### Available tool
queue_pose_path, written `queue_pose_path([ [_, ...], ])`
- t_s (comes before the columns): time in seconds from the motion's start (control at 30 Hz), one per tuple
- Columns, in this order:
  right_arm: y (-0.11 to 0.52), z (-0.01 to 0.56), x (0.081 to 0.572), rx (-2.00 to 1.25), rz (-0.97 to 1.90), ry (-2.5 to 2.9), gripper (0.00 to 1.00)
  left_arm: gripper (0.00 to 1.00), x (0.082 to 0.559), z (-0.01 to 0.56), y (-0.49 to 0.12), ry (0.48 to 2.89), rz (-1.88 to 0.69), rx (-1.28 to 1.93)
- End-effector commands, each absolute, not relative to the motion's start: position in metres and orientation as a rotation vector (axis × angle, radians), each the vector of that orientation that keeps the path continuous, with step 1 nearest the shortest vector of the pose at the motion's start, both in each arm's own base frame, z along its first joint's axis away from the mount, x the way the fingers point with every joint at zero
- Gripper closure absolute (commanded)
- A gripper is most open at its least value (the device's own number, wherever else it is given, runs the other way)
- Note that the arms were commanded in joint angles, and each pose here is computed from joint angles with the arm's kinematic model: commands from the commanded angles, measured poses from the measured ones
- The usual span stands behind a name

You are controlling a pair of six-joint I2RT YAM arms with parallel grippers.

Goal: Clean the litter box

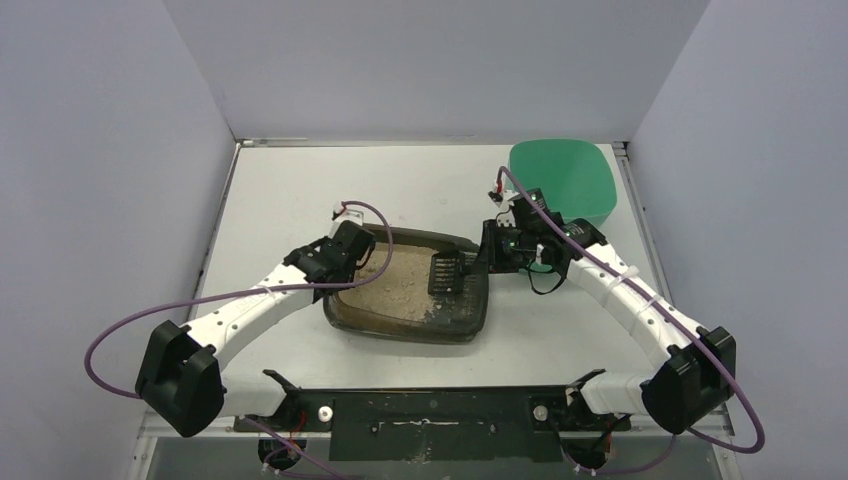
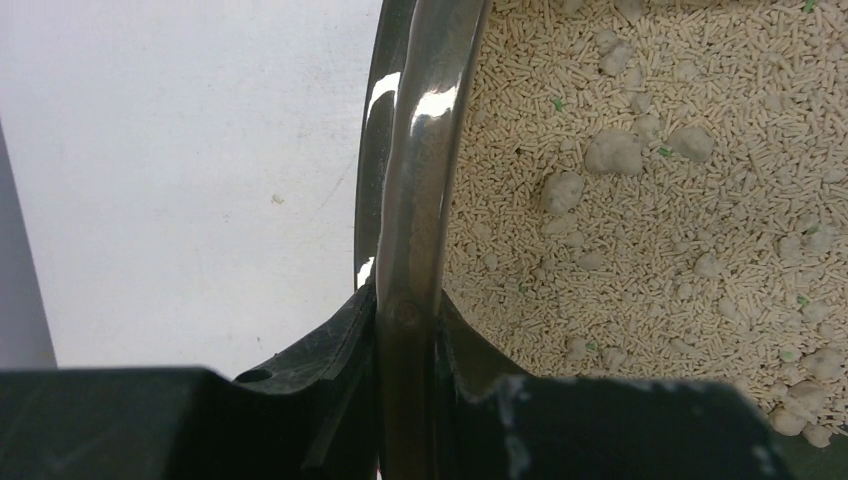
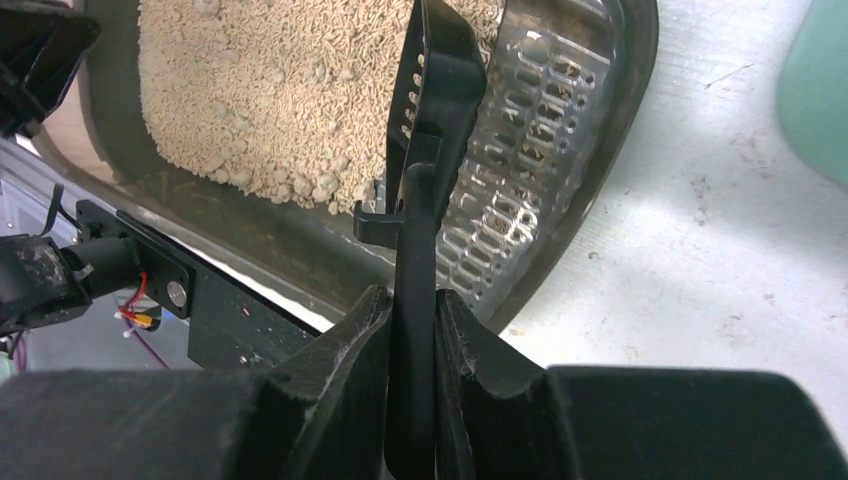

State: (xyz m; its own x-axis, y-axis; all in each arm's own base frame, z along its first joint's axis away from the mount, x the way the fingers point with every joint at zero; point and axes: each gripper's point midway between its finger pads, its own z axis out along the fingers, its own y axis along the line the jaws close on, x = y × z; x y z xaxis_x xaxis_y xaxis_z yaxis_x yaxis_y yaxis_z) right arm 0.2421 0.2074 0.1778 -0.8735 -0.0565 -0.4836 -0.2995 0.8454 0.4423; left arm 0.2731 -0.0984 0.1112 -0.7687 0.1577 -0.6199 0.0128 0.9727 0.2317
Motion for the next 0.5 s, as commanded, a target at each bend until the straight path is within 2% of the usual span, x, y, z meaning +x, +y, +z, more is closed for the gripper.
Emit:
queue_pose_path([
  [0.0, 0.21, 0.172, 0.25, -0.204, 0.698, 2.574, 1.0, 1.0, 0.295, 0.177, -0.119, 2.193, 0.193, 0.052],
  [0.47, 0.253, 0.139, 0.233, -0.073, 1.067, 2.578, 1.0, 1.0, 0.288, 0.22, -0.129, 2.038, 0.197, 0.121],
])
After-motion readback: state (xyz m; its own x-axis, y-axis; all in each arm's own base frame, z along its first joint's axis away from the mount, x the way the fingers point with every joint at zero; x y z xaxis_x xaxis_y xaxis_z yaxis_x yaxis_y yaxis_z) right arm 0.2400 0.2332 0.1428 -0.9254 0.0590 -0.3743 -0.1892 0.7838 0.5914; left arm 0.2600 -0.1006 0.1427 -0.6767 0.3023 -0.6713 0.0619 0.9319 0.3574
